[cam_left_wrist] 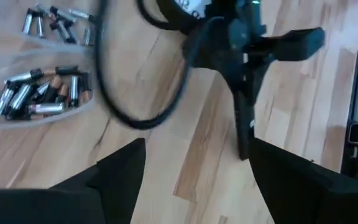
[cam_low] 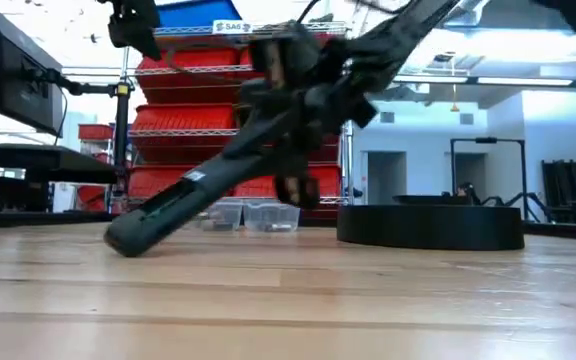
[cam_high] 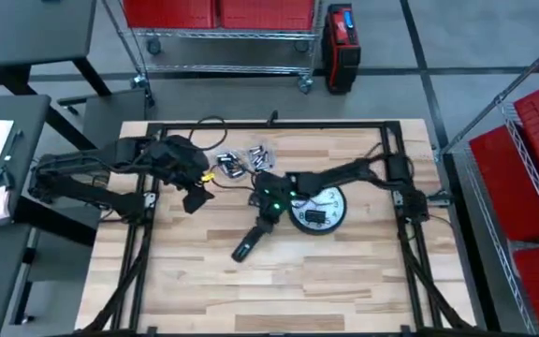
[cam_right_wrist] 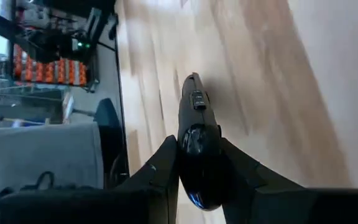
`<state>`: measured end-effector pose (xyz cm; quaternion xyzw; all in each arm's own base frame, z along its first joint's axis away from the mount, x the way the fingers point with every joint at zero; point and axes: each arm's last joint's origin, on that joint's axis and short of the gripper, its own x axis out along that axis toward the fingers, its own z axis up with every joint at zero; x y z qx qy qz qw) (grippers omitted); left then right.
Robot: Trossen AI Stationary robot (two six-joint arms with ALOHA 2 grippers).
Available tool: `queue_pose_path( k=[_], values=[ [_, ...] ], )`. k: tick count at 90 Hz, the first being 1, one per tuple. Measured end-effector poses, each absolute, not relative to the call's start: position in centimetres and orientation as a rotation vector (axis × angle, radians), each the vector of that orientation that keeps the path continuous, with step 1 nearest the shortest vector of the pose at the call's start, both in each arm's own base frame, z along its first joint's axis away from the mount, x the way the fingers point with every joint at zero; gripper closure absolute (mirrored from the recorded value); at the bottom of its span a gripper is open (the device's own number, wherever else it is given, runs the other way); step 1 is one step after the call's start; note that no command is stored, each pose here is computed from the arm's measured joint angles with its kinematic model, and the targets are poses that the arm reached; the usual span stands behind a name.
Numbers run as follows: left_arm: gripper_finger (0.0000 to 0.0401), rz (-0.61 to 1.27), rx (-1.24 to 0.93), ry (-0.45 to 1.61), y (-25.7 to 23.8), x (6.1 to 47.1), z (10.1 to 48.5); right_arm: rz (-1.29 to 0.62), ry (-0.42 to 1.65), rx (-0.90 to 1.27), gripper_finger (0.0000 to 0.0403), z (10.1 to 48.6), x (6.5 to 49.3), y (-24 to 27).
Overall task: Insert battery
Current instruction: Open the remote battery cover
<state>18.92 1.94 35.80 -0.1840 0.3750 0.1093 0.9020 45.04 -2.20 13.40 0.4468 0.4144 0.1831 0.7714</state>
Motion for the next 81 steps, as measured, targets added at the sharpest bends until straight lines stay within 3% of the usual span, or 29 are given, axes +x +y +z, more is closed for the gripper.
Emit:
queue_pose_path(
  k=[10,29,43,81],
  values=[
    [0.0138,0.234,-0.381,0.827,1.9,18.6,35.4,0.419,0.895,0.991,0.0328,12.8,46.1,-3.4],
    [0.0138,0.226,-0.365,0.853,1.8,18.8,35.2,0.306,0.918,1.003,0.0221,11.9,45.9,-4.8],
    [0.0138,0.218,-0.349,0.852,1.8,18.8,35.2,0.267,0.946,1.028,0.0172,11.6,45.5,-5.9],
    [0.0138,0.218,-0.338,0.854,1.9,18.9,35.1,0.174,0.921,1.024,0.0159,11.6,45.2,-7.6]
  ],
)
